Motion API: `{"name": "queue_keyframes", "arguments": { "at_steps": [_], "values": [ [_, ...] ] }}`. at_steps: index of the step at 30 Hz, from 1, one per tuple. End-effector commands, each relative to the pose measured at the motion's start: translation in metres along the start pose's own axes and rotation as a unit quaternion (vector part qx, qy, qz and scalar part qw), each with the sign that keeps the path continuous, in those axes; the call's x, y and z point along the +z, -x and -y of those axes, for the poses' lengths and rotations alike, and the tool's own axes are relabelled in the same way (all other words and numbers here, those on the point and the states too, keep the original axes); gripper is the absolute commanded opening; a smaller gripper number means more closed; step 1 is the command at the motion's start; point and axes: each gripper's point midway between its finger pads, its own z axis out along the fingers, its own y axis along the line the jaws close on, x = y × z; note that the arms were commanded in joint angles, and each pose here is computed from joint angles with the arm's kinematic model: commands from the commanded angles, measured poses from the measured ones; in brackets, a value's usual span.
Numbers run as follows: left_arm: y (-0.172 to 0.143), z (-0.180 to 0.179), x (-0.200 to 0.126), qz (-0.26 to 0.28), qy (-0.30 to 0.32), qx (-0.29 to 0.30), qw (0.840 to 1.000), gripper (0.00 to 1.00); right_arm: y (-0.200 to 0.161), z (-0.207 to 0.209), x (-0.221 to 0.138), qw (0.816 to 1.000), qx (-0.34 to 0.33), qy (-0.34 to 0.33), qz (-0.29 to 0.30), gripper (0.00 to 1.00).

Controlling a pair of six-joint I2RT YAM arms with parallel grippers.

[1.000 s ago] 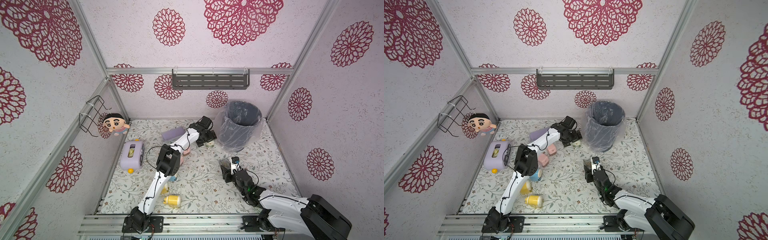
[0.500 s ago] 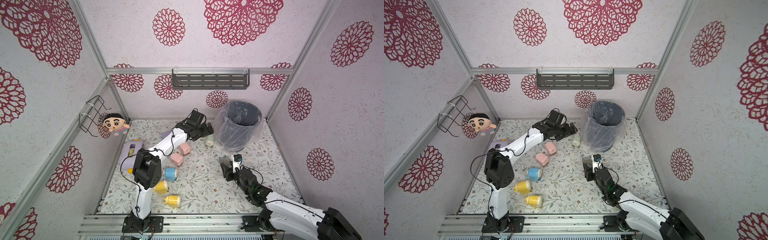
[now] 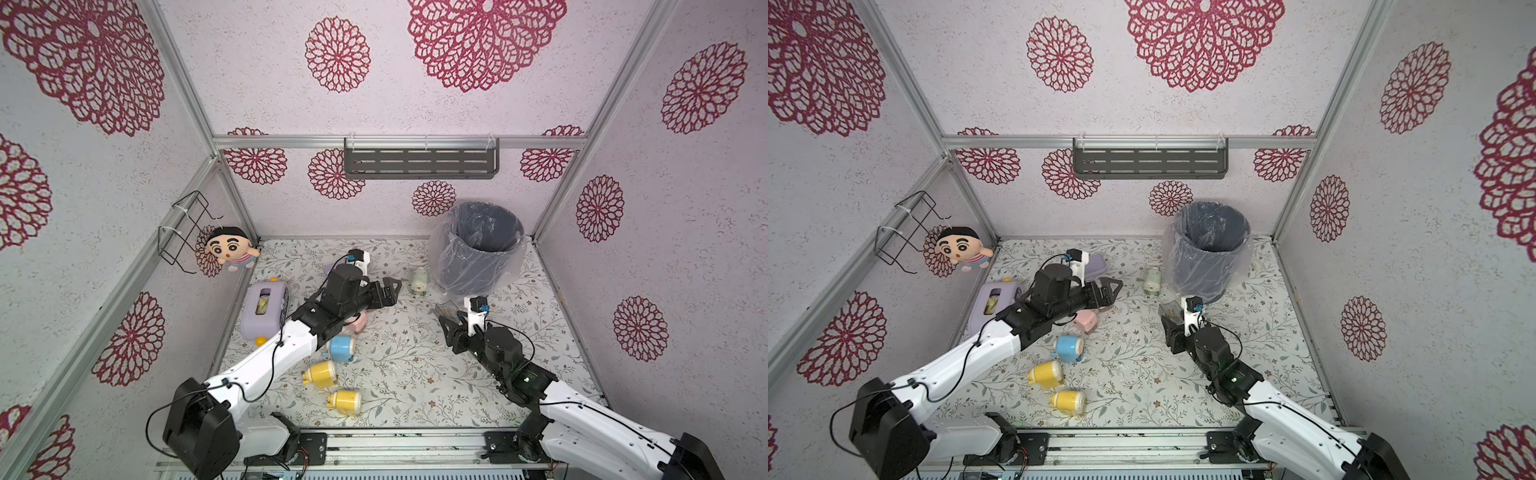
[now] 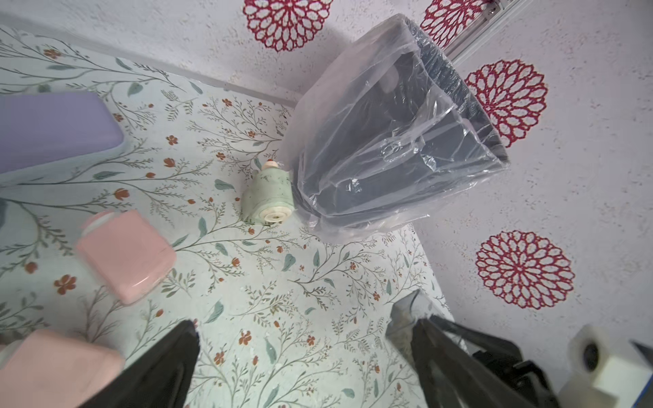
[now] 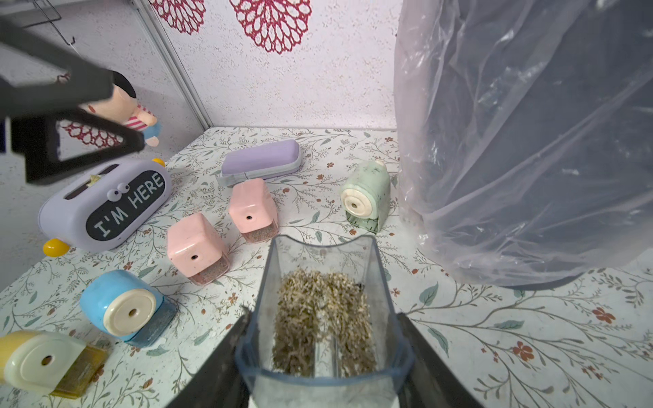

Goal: Take out the pencil sharpener tray and clean the shavings
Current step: Pour the shavings into the trash bin.

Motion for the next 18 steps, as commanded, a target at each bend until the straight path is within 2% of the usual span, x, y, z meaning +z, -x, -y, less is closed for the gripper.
{"name": "queue_keyframes", "arguments": {
  "at_steps": [1, 8, 13, 18],
  "values": [
    [0.001, -0.016, -0.008, 0.057, 0.019, 0.048, 0.997, 0.97, 0.046, -0.012, -0.001, 0.999, 0.006, 0.007, 0.036, 0.44],
    [-0.009, -0.031, -0.027, 0.117, 0.016, 0.071, 0.99, 0.97, 0.123, -0.015, 0.002, 0.998, -0.008, -0.032, 0.054, 0.43],
    [-0.006, -0.038, -0.04, 0.128, 0.042, 0.088, 0.987, 0.97, 0.179, -0.005, 0.006, 0.995, -0.013, -0.073, 0.067, 0.43],
    [-0.005, -0.037, -0.045, 0.139, 0.034, 0.082, 0.986, 0.97, 0.219, 0.018, 0.021, 0.991, -0.014, -0.12, 0.057, 0.43]
  ]
}}
